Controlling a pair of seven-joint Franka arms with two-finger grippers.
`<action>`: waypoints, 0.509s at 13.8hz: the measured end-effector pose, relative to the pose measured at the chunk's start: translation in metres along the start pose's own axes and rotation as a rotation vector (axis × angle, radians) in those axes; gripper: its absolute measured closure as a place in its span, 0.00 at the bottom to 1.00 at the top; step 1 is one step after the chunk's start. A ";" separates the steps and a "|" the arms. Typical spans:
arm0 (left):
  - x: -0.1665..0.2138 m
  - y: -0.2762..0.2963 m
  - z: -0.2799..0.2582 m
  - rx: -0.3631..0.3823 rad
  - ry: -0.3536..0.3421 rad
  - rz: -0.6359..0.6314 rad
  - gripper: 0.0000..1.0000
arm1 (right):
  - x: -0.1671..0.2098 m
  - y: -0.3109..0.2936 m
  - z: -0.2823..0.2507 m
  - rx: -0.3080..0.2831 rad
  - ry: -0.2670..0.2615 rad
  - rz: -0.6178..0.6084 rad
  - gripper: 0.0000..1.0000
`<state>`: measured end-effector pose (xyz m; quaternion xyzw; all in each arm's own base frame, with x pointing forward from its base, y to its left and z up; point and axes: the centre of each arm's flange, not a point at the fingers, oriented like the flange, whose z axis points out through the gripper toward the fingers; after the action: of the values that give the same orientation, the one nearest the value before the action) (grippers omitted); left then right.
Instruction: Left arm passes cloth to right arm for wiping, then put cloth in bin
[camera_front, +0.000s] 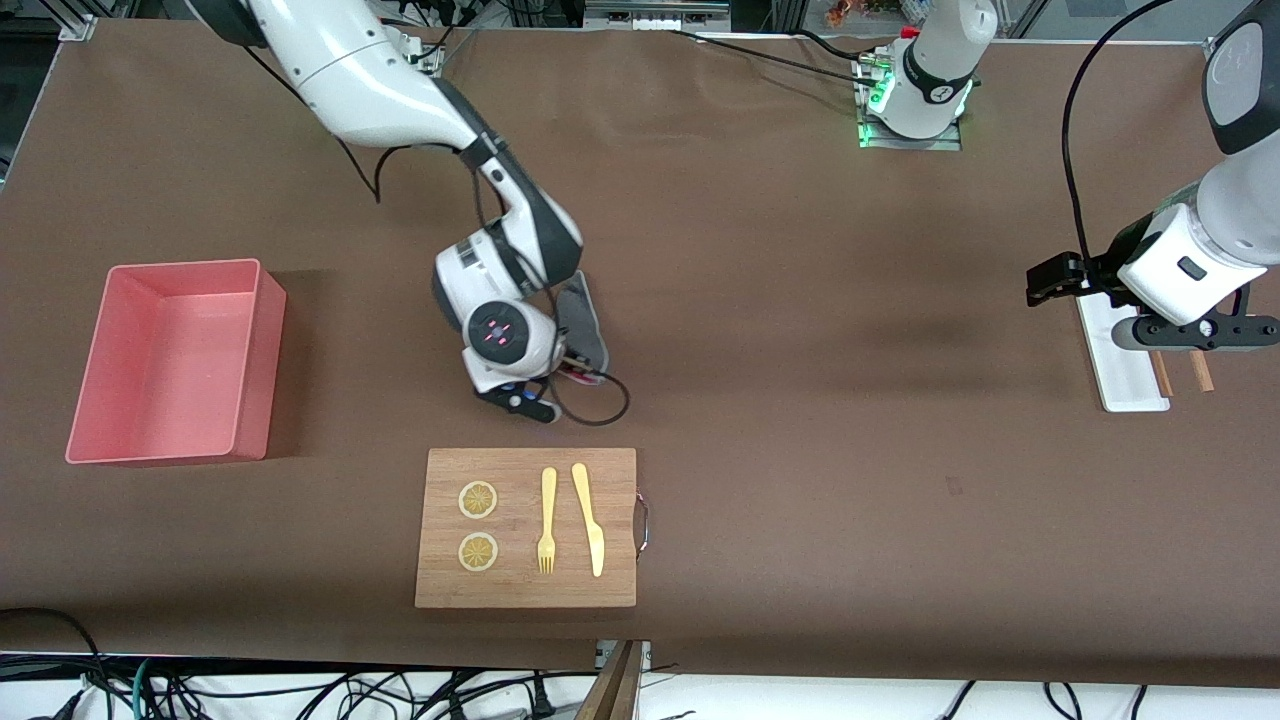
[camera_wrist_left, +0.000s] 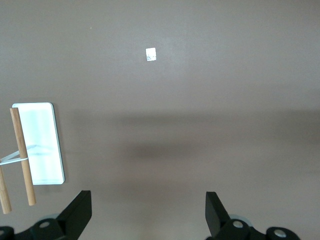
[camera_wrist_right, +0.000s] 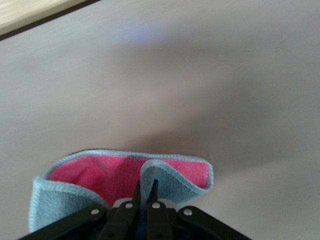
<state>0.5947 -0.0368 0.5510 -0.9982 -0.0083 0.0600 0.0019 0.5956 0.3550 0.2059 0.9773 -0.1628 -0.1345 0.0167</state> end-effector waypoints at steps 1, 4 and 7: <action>0.000 0.000 0.000 0.000 0.000 0.000 0.00 | 0.016 0.020 -0.001 -0.015 -0.024 -0.008 0.98; 0.000 0.000 0.000 0.000 0.000 0.001 0.00 | 0.065 0.084 -0.004 -0.060 -0.076 -0.058 0.98; 0.000 0.000 0.000 0.000 0.000 0.026 0.00 | 0.090 0.125 -0.017 -0.097 -0.090 -0.128 0.98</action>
<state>0.5947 -0.0369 0.5510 -0.9982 0.0044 0.0600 0.0011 0.6429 0.2075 0.2085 0.9767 -0.0939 -0.1868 0.0480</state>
